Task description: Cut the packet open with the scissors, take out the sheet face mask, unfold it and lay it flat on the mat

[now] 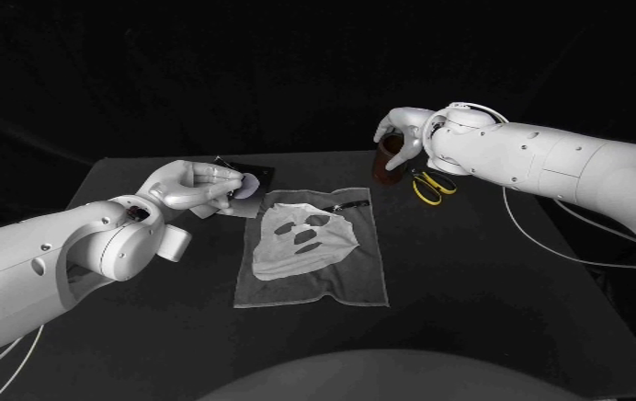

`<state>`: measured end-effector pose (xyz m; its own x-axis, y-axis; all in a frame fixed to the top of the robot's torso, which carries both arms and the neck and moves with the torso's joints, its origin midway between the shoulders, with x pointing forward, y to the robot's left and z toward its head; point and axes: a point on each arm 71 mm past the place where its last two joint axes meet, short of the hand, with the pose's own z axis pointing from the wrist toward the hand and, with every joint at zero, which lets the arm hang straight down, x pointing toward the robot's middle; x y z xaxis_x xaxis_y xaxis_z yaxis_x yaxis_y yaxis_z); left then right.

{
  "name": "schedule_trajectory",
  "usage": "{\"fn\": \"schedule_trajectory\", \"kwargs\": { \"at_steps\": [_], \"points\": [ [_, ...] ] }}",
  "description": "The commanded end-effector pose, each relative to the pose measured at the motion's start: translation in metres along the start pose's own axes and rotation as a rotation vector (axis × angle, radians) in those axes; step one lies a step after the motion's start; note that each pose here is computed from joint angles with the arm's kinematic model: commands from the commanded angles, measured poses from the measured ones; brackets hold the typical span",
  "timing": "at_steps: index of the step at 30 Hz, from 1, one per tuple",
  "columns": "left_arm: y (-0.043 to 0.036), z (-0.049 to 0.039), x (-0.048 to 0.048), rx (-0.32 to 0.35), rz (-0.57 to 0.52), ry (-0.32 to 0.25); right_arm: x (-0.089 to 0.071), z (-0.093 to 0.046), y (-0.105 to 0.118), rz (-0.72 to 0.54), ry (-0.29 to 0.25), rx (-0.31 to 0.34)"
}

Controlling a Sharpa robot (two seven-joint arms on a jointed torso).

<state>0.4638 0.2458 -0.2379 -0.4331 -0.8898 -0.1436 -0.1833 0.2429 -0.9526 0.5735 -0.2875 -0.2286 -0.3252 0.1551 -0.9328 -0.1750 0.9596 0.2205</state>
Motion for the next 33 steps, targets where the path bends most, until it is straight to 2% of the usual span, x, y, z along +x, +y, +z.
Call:
{"fn": "schedule_trajectory", "kwargs": {
  "at_steps": [1,18,28,33],
  "points": [
    [-0.0010,0.0005,0.0013,0.007,0.005,0.007,-0.003,-0.001,-0.005,0.012,-0.002,0.023],
    [-0.0011,0.0009,0.0022,0.006,0.005,0.010,-0.002,-0.006,-0.026,0.008,0.006,0.066],
    [-0.0011,0.0009,0.0026,0.007,0.004,0.012,0.013,-0.006,-0.020,0.030,0.013,0.044],
    [-0.0010,0.0009,0.0023,0.006,0.004,0.012,0.016,-0.007,-0.014,0.049,-0.001,0.020]
  ]
}}
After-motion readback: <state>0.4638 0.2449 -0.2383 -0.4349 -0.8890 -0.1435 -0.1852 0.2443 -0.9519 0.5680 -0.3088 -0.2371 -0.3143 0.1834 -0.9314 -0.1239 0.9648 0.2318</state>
